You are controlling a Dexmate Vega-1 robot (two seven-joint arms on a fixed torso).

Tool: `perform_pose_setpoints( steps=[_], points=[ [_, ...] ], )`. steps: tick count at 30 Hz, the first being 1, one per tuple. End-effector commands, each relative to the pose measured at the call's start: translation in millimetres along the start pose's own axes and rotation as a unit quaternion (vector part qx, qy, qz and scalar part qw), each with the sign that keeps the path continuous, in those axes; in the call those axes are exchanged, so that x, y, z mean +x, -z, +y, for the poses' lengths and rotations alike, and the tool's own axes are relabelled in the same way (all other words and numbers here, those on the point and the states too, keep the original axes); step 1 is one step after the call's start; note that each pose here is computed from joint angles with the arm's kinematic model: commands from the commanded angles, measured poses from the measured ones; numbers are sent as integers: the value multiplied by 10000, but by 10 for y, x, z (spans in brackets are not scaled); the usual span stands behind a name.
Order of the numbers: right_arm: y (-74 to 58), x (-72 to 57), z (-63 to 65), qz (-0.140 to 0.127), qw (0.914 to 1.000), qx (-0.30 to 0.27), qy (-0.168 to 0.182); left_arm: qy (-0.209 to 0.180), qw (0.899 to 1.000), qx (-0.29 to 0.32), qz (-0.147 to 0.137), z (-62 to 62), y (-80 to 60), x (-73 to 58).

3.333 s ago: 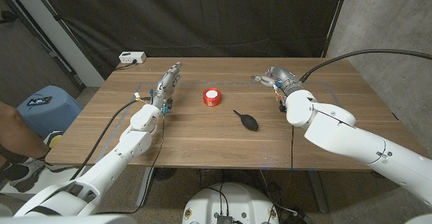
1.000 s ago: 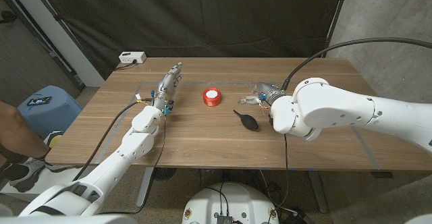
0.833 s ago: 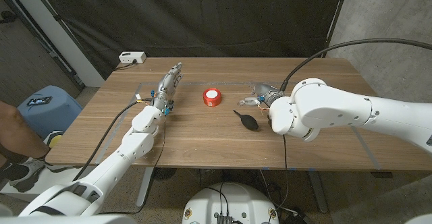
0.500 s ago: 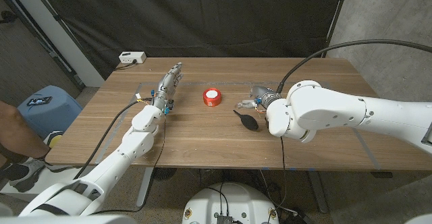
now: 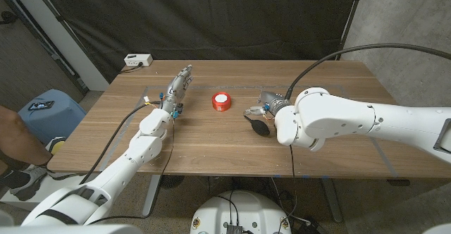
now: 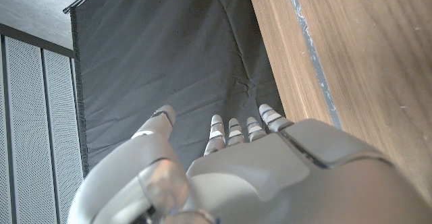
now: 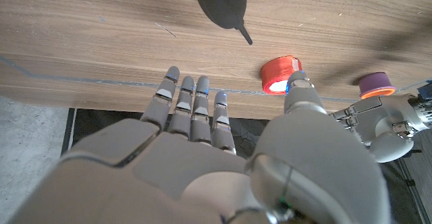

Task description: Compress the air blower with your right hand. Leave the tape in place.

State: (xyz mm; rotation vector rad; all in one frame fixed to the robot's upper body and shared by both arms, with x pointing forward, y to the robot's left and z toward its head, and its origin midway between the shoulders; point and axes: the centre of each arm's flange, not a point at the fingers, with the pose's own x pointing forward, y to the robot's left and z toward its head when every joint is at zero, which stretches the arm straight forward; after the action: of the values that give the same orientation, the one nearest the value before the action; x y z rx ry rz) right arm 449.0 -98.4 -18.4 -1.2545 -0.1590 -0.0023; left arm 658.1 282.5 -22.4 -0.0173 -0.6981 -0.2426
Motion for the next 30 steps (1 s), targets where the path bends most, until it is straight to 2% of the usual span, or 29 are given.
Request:
perform_pose_setpoints(
  steps=[1, 15, 30],
  points=[
    [-4, 22, 85, 22, 10000, -4, -24, 54, 10000, 12, 51, -33, 11, 27],
    [35, 55, 200, 86, 9999, 28, 56, 83, 9999, 36, 56, -40, -2, 32],
    [147, 121, 295, 271, 9995, 55, 123, 82, 9999, 36, 60, -56, -10, 41]
  ],
)
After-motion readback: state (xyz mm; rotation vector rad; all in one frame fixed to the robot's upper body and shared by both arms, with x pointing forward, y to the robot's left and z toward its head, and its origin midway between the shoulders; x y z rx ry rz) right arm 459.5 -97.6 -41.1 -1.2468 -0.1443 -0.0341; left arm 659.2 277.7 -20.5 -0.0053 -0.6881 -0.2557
